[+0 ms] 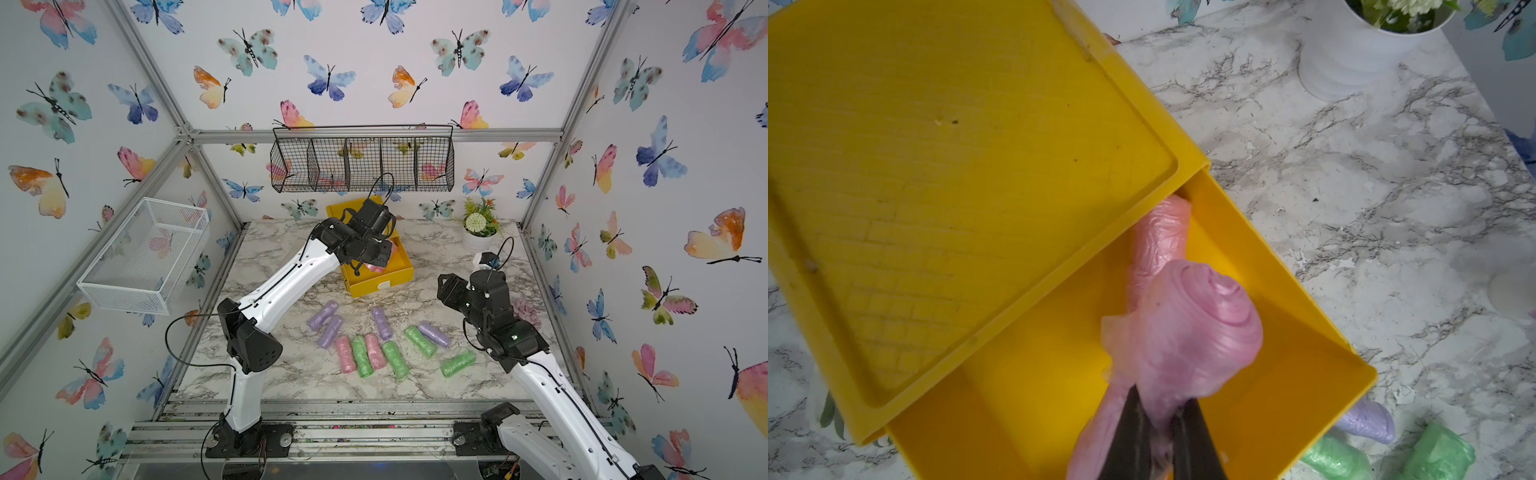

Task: Sort the rolls of trash bags by color and place them into the drawer
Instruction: Place the roll of trash bags in the drawer.

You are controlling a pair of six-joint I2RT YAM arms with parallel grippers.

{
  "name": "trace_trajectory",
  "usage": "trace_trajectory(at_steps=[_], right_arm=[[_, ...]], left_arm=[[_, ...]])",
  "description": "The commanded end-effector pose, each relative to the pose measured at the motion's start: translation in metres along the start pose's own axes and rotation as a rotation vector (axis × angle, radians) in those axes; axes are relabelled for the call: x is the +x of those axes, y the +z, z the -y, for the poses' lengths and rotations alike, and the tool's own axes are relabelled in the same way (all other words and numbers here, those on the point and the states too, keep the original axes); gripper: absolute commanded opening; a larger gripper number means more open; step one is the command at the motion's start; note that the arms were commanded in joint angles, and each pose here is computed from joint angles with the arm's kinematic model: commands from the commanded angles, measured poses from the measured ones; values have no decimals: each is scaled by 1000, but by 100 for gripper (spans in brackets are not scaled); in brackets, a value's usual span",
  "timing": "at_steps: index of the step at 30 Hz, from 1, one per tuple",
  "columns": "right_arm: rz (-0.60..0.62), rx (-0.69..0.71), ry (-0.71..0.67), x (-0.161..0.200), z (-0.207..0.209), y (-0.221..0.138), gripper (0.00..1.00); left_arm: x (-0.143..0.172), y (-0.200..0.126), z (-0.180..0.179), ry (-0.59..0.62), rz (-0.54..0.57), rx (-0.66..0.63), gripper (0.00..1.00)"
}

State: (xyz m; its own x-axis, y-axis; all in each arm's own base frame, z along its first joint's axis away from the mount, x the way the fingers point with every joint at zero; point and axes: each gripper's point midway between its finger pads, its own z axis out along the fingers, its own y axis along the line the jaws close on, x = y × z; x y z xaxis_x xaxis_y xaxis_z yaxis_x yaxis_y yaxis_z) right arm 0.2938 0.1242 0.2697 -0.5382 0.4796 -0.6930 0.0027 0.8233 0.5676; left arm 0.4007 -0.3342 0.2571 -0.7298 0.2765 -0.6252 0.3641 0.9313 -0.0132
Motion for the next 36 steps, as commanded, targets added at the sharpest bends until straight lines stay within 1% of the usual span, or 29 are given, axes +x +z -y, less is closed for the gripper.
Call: trace_trajectory(at_steps=[1,5,9,22,30,36], right_arm=[[-1,14,-8,-1,3,0,61],[0,18,-10,-1,4,0,61],[0,26,-11,0,6,0,61],[-3,32,-15,2,7,2,61],[1,34,-14,1,8,1,61],[-4,34,-13,2,8,2,61]], left_arm=[[-2,17,-10,8,10,-69,9],[1,28,-18,16,-3,-116,12],[2,36,-29,15,-14,-163,13],[-3,39,-41,-5,-1,-206,15],[-14,16,-43,-46,53,-188,16],[-17,2,-44,-64,70,-176,17]])
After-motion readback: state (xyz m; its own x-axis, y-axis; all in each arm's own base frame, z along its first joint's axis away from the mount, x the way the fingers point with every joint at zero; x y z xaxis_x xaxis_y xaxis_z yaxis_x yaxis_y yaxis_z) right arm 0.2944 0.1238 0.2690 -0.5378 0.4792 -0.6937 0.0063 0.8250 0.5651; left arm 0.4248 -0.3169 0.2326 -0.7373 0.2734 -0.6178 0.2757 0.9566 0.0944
